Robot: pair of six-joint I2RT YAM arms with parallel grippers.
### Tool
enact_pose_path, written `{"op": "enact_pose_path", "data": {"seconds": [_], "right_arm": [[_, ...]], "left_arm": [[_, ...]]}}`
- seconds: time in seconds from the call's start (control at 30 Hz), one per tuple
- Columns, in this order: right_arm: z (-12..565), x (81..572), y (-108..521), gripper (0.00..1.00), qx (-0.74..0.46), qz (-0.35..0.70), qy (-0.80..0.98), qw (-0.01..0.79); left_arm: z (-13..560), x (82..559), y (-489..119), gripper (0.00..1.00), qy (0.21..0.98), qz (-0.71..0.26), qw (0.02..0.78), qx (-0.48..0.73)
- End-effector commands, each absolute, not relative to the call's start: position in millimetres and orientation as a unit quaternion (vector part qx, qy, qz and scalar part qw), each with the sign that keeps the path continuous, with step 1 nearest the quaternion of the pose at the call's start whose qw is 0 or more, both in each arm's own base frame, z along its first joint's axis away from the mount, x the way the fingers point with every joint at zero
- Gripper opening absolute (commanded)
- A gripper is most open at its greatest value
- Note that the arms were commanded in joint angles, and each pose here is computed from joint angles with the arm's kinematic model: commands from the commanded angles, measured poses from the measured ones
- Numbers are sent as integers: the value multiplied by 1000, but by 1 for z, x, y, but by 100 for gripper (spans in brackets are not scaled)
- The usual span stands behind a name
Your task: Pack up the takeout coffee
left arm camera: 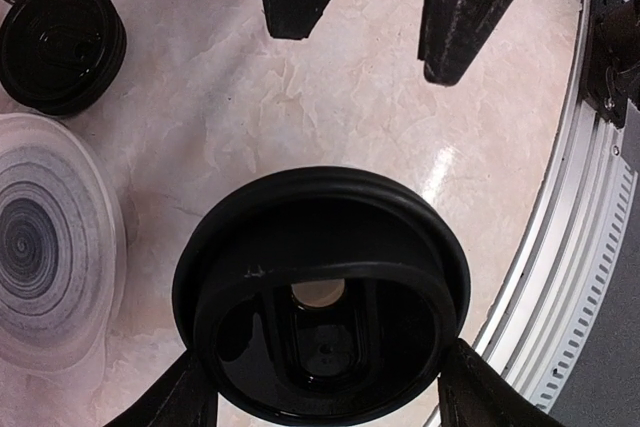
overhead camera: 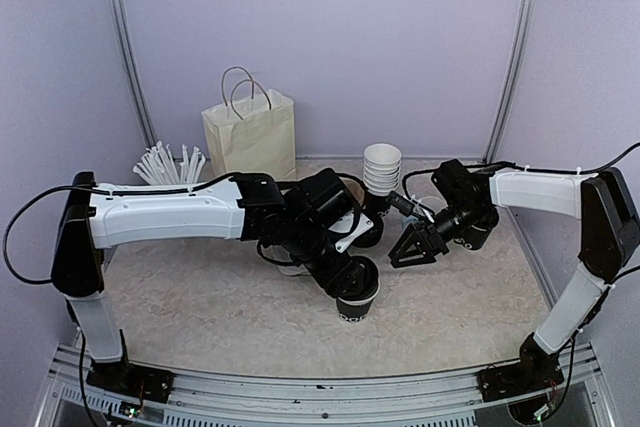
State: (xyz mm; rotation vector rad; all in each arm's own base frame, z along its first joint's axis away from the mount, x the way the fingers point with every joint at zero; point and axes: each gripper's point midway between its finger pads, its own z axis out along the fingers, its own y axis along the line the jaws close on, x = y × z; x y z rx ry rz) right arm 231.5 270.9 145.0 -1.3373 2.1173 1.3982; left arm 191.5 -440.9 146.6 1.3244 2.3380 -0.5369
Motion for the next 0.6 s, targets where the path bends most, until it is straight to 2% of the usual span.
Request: {"op": "enact_pose_path", "data": {"seconds": [0.0,0.57], "right_arm": [[144,227,273,59,-463,489,729,125],[139,230,271,59,-462,476,738,124]], "left_arm": [[146,198,-450,67,836,-196,204,471],[147,194,-460,79,835,-196,217,466]]}}
